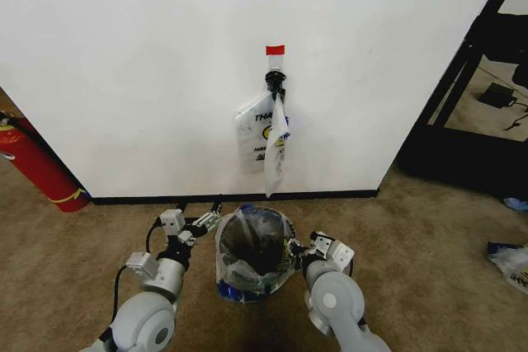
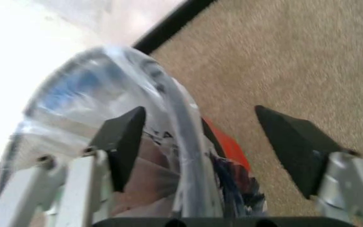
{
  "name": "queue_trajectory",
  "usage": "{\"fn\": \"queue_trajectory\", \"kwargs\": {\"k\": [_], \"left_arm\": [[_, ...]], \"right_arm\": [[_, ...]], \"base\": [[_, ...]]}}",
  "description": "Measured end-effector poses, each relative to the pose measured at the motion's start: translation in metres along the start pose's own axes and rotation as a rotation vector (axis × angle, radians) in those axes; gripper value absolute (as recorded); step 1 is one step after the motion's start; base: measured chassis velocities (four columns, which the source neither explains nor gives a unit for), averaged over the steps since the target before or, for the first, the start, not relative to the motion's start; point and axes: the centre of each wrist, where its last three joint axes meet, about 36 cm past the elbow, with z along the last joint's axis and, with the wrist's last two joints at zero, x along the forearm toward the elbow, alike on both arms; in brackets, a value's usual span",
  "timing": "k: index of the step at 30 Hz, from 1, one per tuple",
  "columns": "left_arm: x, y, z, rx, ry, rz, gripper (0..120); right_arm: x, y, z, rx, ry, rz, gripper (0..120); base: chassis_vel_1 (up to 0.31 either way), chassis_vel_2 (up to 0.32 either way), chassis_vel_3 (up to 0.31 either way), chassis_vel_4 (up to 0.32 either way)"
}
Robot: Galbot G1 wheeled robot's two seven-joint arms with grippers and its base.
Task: Pick up the garbage bag from the wall and place it over the trash bin.
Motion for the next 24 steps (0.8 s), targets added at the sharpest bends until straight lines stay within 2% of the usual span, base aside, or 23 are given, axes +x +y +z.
{"fn": "queue_trajectory", "kwargs": {"k": [2, 6, 9, 10, 11, 13, 16, 18, 21, 24], "left_arm": [[0.0, 0.0, -0.001, 0.001, -0.001, 0.0, 100], [0.001, -0.001, -0.002, -0.007, -0.013, -0.004, 100], [-0.001, 0.003, -0.006, -0.033, -0.052, -0.013, 100], [-0.001, 0.003, -0.006, -0.033, -0.052, -0.013, 100], [0.0, 0.005, -0.007, -0.045, -0.065, -0.016, 100], [0.004, 0.01, -0.007, -0.083, -0.097, -0.041, 100], [0.016, 0.013, -0.005, -0.132, -0.123, -0.065, 100], [0.021, 0.013, -0.005, -0.145, -0.135, -0.065, 100], [0.035, 0.012, -0.005, -0.16, -0.178, -0.054, 100], [0.042, 0.012, -0.005, -0.158, -0.203, -0.055, 100]], "right_arm": [[0.006, -0.001, -0.001, 0.003, -0.012, -0.011, 73], [0.023, -0.005, -0.009, 0.055, -0.111, -0.048, 91], [0.033, -0.014, -0.014, 0.11, -0.313, -0.076, 99], [0.033, -0.014, -0.014, 0.11, -0.313, -0.076, 99], [0.034, -0.017, -0.013, 0.127, -0.376, -0.085, 100], [0.037, -0.034, -0.009, 0.2, -0.602, -0.118, 100], [0.043, -0.057, -0.001, 0.303, -0.809, -0.171, 100], [0.046, -0.065, 0.002, 0.342, -0.847, -0.18, 100], [0.059, -0.092, 0.016, 0.5, -0.935, -0.162, 100], [0.069, -0.103, 0.022, 0.552, -0.946, -0.139, 100]], "base": [[0.0, 0.0, 0.0, 0.0], [0.0, 0.0, 0.0, 0.0], [0.0, 0.0, 0.0, 0.0], [0.0, 0.0, 0.0, 0.0], [0.0, 0.0, 0.0, 0.0], [0.0, 0.0, 0.0, 0.0], [0.0, 0.0, 0.0, 0.0], [0.0, 0.0, 0.0, 0.0], [0.0, 0.0, 0.0, 0.0], [0.0, 0.0, 0.0, 0.0]]}}
